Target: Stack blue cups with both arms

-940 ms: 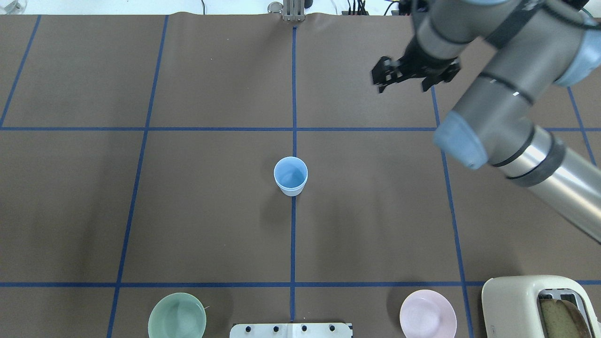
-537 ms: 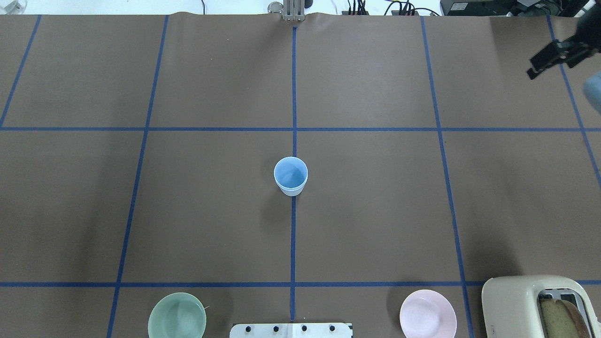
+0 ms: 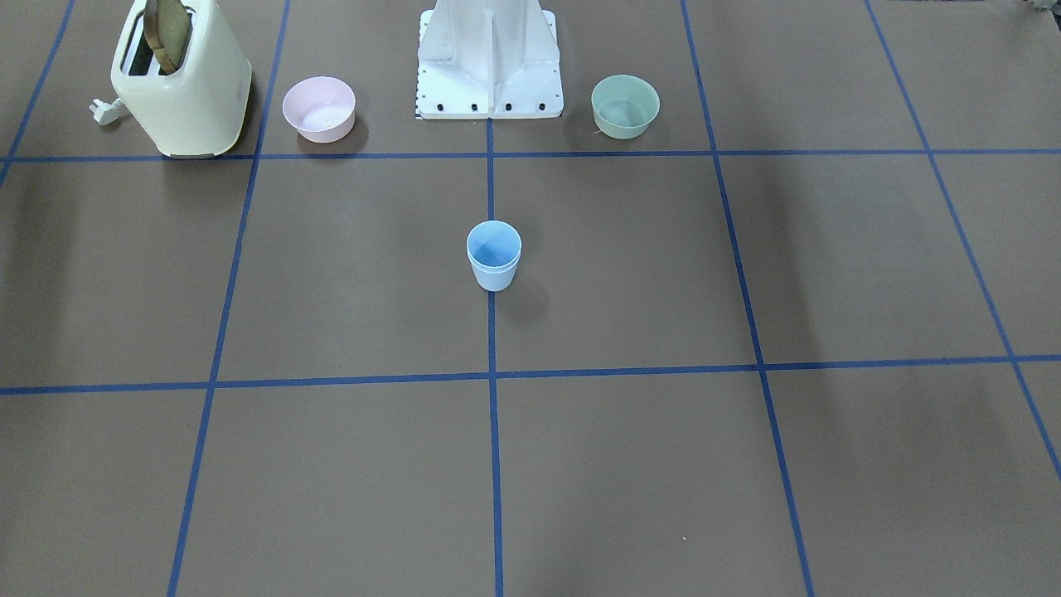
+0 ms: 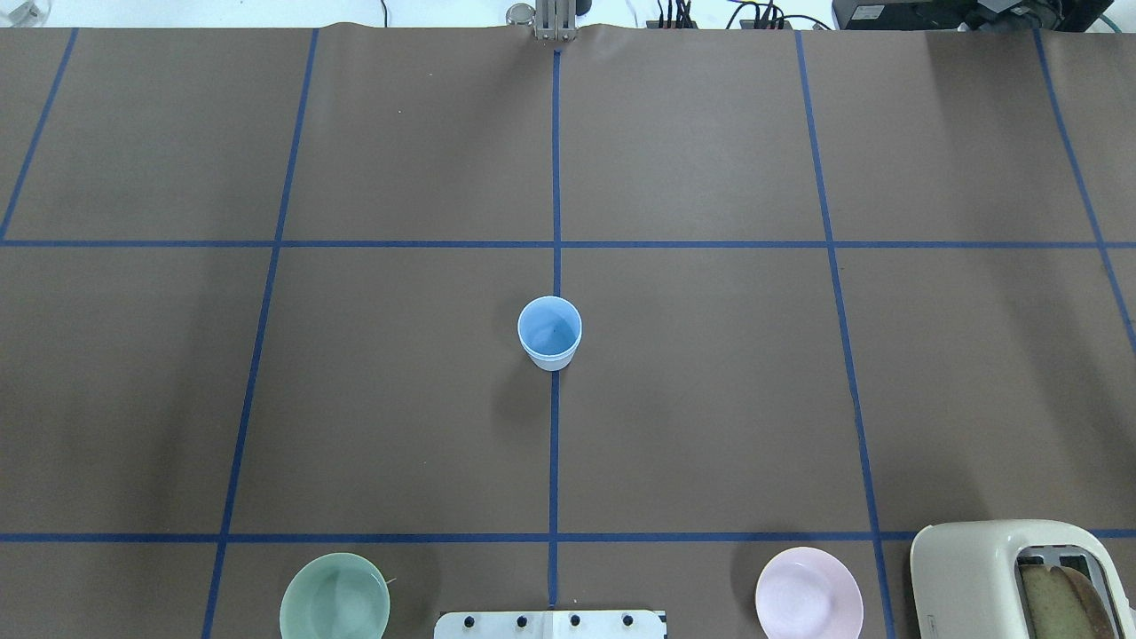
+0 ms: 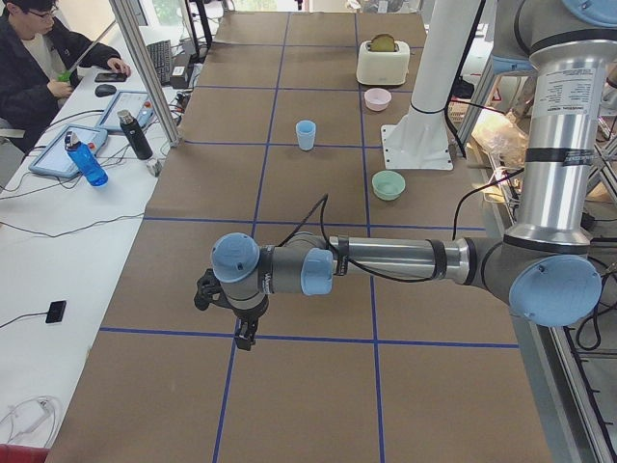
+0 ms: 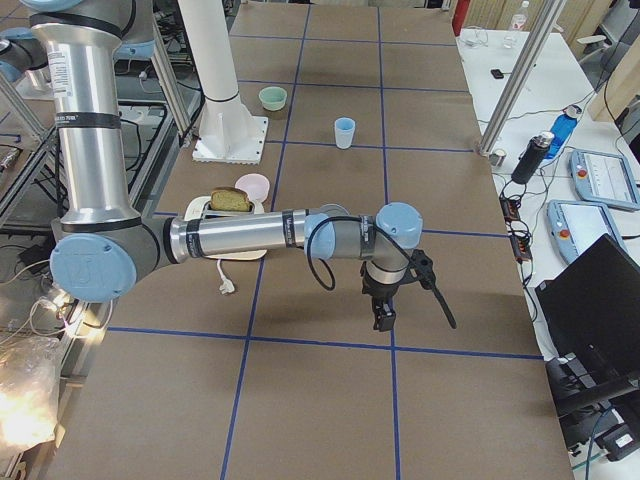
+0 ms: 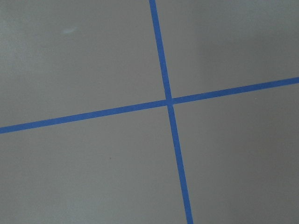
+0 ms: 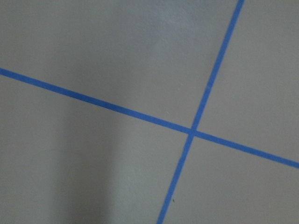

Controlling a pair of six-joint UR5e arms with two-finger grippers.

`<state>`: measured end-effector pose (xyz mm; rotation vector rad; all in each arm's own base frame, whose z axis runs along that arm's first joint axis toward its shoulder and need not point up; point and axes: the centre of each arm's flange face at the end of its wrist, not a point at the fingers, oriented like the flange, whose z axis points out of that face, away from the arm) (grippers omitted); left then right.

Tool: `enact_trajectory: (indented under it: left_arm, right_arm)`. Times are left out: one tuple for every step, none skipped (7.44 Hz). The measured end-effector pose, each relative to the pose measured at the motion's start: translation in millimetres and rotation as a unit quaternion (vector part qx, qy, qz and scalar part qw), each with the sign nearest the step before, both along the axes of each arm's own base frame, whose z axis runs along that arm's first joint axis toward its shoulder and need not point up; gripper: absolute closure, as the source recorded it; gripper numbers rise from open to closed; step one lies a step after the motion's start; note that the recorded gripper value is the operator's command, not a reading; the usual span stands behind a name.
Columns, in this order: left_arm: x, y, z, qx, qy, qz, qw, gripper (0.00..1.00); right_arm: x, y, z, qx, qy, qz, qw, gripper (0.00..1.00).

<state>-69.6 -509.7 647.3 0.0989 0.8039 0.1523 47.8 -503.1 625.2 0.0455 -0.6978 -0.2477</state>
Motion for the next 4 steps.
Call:
enact_trajectory:
  left_arm:
    - [0, 3, 5, -0.005, -0.001, 0.000, 1.0000, 0.01]
    - [-1, 11, 13, -0.012, -0.002, 0.000, 0.9999, 0.01]
    - [-1, 17, 19, -0.016, -0.001, -0.001, 0.9999, 0.01]
    - [-1, 21, 22, -0.018, 0.001, -0.001, 0.9998, 0.01]
  right_arm:
    - [7, 14, 15, -0.014, 0.001, 0.004, 0.9999, 0.00]
    - [9, 21, 23, -0.022, 0.001, 0.007, 0.9997, 0.00]
    - [10, 24, 27, -0.026, 0.001, 0.007, 0.9996, 0.00]
    - [10, 25, 28, -0.027, 0.001, 0.007, 0.9996, 0.00]
